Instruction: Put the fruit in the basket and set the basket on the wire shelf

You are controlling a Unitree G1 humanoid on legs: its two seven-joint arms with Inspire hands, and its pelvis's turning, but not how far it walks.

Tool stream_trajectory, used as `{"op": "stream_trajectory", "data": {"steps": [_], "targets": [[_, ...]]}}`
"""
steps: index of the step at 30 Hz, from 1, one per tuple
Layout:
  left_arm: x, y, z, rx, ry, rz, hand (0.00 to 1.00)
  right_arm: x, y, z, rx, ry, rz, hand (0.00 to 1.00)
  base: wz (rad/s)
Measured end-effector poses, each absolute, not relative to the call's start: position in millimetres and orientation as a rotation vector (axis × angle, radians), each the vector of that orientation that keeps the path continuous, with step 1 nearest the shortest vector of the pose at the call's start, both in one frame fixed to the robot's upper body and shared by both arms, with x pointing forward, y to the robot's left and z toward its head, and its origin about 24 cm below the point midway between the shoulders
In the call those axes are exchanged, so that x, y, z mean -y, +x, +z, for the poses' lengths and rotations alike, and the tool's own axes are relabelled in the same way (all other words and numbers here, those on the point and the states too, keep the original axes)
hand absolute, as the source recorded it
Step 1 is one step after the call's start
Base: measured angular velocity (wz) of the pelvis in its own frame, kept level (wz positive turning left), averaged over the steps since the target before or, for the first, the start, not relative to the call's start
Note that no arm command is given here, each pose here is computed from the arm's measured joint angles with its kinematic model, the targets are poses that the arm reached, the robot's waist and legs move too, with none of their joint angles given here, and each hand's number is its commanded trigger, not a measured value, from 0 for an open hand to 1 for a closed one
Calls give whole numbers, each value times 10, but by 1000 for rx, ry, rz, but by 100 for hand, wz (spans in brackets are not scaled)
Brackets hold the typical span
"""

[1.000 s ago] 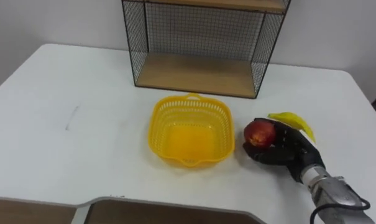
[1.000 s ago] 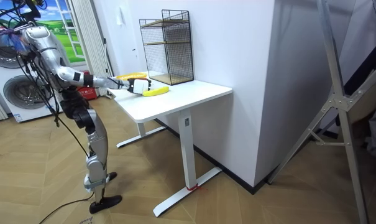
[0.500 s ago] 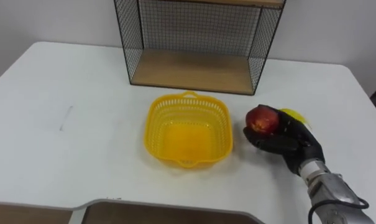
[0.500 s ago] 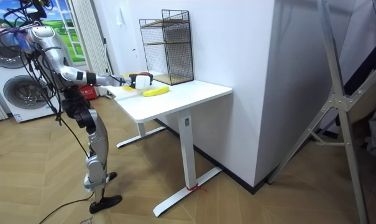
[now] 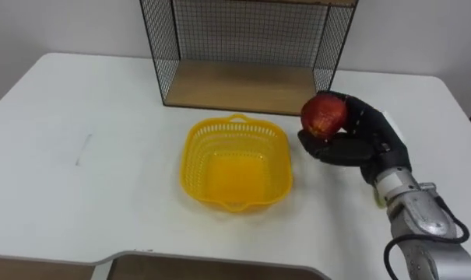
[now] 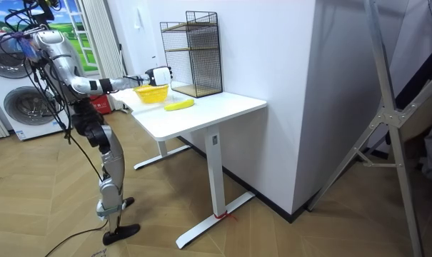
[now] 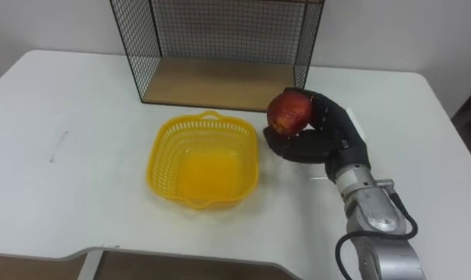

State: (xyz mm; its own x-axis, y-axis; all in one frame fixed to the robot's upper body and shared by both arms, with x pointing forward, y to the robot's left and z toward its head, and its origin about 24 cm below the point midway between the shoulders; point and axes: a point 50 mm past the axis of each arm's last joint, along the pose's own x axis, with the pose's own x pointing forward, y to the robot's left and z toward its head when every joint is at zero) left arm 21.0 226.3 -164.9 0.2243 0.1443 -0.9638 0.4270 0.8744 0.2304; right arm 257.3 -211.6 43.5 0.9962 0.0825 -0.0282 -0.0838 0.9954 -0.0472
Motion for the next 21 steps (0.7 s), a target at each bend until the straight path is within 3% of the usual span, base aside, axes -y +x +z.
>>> {"op": "stream_trajectory", "data": {"steps": [21], "targets": [[-2313, 316, -1650, -1338, 538, -228, 0, 1747, 2580, 807, 164, -584, 198, 100, -1]]}}
